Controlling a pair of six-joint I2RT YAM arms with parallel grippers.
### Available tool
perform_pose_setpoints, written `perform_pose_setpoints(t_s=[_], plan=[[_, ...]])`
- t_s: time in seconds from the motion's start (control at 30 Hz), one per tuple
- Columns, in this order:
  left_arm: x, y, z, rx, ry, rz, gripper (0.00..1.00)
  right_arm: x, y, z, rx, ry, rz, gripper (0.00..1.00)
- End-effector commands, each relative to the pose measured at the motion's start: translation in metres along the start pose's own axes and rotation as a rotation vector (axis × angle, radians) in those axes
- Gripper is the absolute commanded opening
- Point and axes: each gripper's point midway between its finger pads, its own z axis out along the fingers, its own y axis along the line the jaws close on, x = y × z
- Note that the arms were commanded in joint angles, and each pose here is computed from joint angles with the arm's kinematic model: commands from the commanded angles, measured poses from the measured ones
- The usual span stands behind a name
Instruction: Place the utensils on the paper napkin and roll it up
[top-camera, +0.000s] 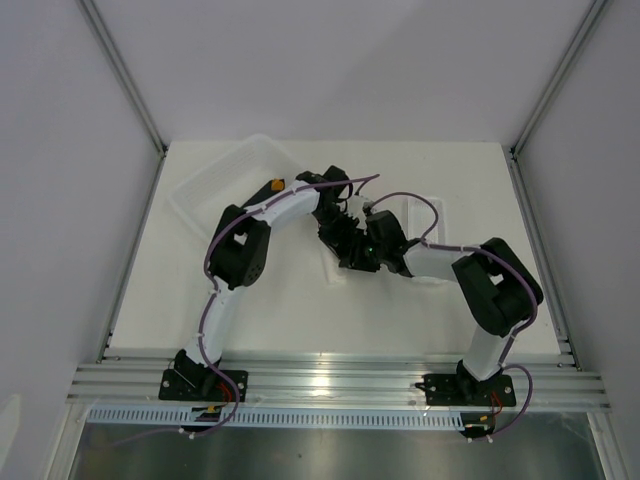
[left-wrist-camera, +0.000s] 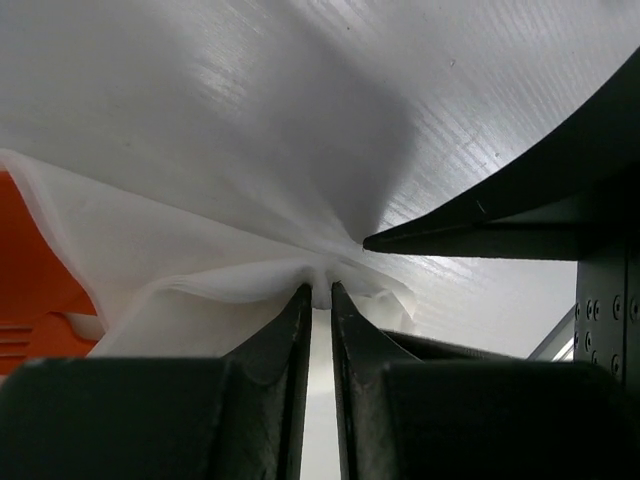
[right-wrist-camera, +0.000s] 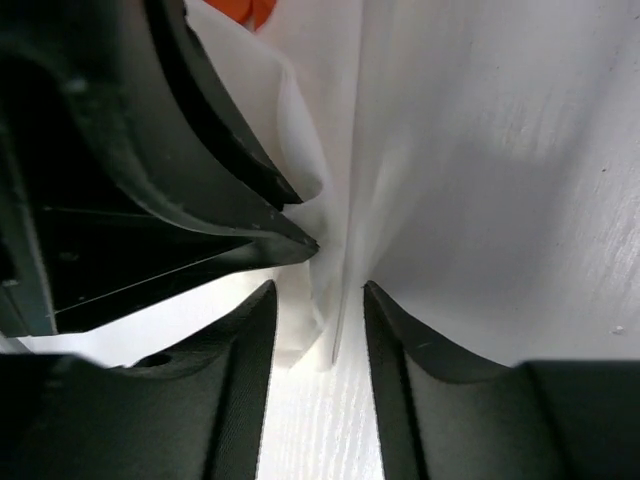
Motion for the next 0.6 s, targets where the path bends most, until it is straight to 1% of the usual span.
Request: perform_pose_setpoints(t_s=[0.0, 0.03, 0.07, 0.1, 0.13, 0.2, 0.23, 0.27, 0.3, 0.37, 0.4, 0.47, 0.5, 0.53, 0.57], plan=[[-0.014, -0.009, -0.005, 0.033, -0.034, 0.045, 0.16, -0.007, -0.003, 0.005, 0.044, -0.002, -0.023, 0.42], [-0.015, -0.011, -0.006, 0.038, -0.037, 0.050, 0.16, -0.005, -0.006, 0.006, 0.058, 0.009, -0.021, 0.33], [-0.016, -0.011, -0.007, 0.037, -0.038, 0.055, 0.16, -0.003, -0.008, 0.006, 0.066, 0.014, -0.018, 0.27], [-0.016, -0.013, -0.007, 0.044, -0.038, 0.058, 0.17, -0.003, -0.009, 0.007, 0.071, 0.018, -0.017, 0.19], [-0.016, -0.013, -0.007, 0.044, -0.037, 0.057, 0.18, -0.002, -0.009, 0.008, 0.070, 0.020, -0.012, 0.15], [-0.016, -0.017, -0.009, 0.048, -0.037, 0.074, 0.26, 0.000, -0.011, 0.009, 0.075, 0.026, -0.004, 0.07], [-0.016, -0.018, -0.011, 0.049, -0.039, 0.077, 0.30, 0.000, -0.013, 0.010, 0.079, 0.024, 0.001, 0.01], [-0.017, -0.020, -0.014, 0.048, -0.044, 0.080, 0.34, 0.002, -0.013, 0.010, 0.081, 0.026, 0.008, 0.00], [-0.016, -0.021, -0.016, 0.048, -0.044, 0.080, 0.44, 0.000, -0.014, 0.010, 0.082, 0.021, 0.014, 0.00], [-0.019, -0.024, -0.023, 0.043, -0.056, 0.085, 0.52, 0.003, -0.018, 0.009, 0.092, 0.019, 0.028, 0.00], [-0.021, -0.026, -0.032, 0.029, -0.072, 0.082, 0.57, 0.000, -0.019, 0.008, 0.096, 0.003, 0.034, 0.00], [-0.023, -0.029, -0.043, 0.023, -0.097, 0.069, 0.63, 0.004, -0.023, 0.005, 0.102, 0.001, 0.050, 0.00], [-0.030, -0.034, -0.064, 0.011, -0.151, 0.080, 0.64, 0.004, -0.022, 0.004, 0.097, -0.004, 0.049, 0.00], [-0.037, -0.035, -0.073, 0.003, -0.195, 0.092, 0.66, 0.003, -0.020, 0.004, 0.084, -0.012, 0.049, 0.00], [-0.029, -0.031, -0.074, -0.013, -0.193, 0.075, 0.68, 0.005, -0.020, 0.003, 0.081, -0.009, 0.048, 0.00]])
